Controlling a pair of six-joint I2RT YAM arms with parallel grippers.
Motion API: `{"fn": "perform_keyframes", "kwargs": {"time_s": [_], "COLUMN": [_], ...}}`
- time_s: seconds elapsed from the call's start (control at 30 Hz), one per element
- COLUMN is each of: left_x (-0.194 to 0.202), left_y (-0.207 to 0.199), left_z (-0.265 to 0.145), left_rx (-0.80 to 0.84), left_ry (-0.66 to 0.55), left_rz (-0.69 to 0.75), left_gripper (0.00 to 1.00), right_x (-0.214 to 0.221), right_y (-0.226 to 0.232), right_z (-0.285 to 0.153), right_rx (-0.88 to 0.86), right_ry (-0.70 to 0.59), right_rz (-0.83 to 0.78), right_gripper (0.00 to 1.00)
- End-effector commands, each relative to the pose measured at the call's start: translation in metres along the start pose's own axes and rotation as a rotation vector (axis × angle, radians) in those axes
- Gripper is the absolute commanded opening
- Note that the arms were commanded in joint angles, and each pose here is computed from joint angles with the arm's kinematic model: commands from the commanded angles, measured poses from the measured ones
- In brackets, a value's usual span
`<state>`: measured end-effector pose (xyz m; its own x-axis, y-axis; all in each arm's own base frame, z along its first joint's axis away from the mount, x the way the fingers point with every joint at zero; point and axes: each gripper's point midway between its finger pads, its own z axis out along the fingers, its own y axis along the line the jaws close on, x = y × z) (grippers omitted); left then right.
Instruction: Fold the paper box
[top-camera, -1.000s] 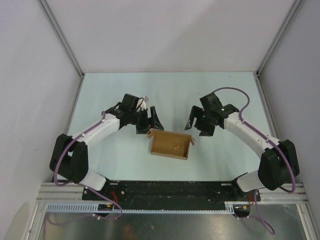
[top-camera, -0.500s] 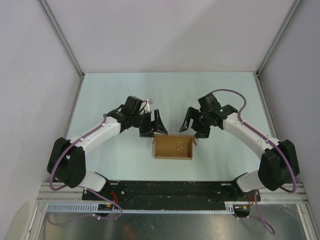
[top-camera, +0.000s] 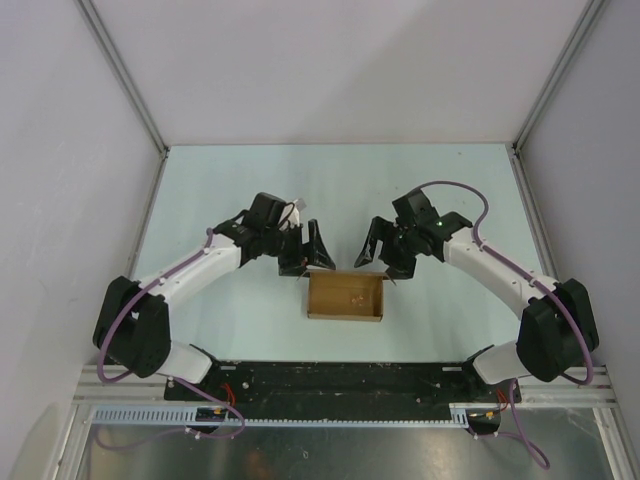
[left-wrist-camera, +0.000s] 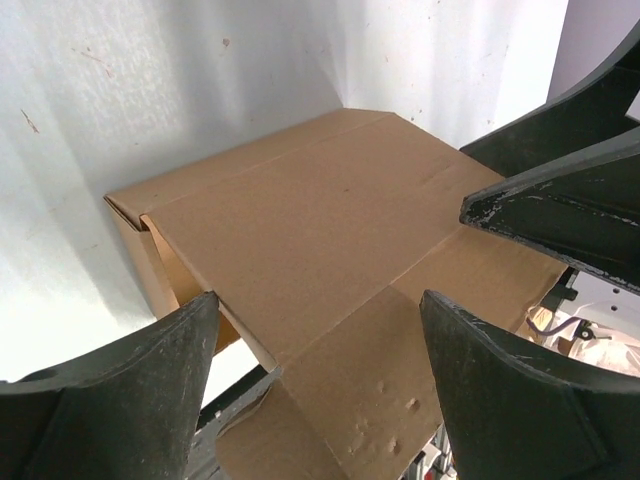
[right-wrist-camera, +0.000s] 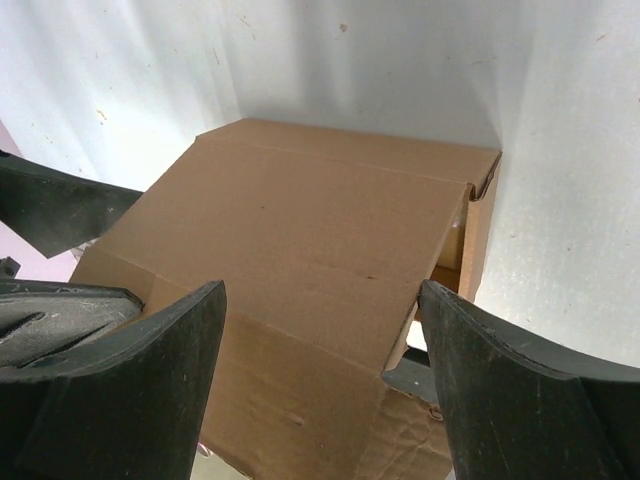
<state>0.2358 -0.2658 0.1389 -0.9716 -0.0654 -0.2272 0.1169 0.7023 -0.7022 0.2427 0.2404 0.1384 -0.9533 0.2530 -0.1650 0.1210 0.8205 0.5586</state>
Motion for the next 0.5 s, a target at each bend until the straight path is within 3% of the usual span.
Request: {"fn": "perform_keyframes", "kwargs": {"time_s": [0.0,0.47], "left_x": [0.006,0.031], "left_y": [-0.030,0.001], "left_z": [-0.009,-0.014], "left_rx": [0.091,0.017], "left_ry": [0.006,-0.025], "left_rz": [0.042,0.046], "left_gripper": [0.85,0.79], "right_x": [0.005,0.022], "right_y": [0.019,-0.006], "right_z": [-0.002,0.003], "right_rx": [-0.066,0.045], "right_ry": [0.000,-0.026], "right_rz": [-0.030,-0.108], "right_gripper": [0.80,0.67]}}
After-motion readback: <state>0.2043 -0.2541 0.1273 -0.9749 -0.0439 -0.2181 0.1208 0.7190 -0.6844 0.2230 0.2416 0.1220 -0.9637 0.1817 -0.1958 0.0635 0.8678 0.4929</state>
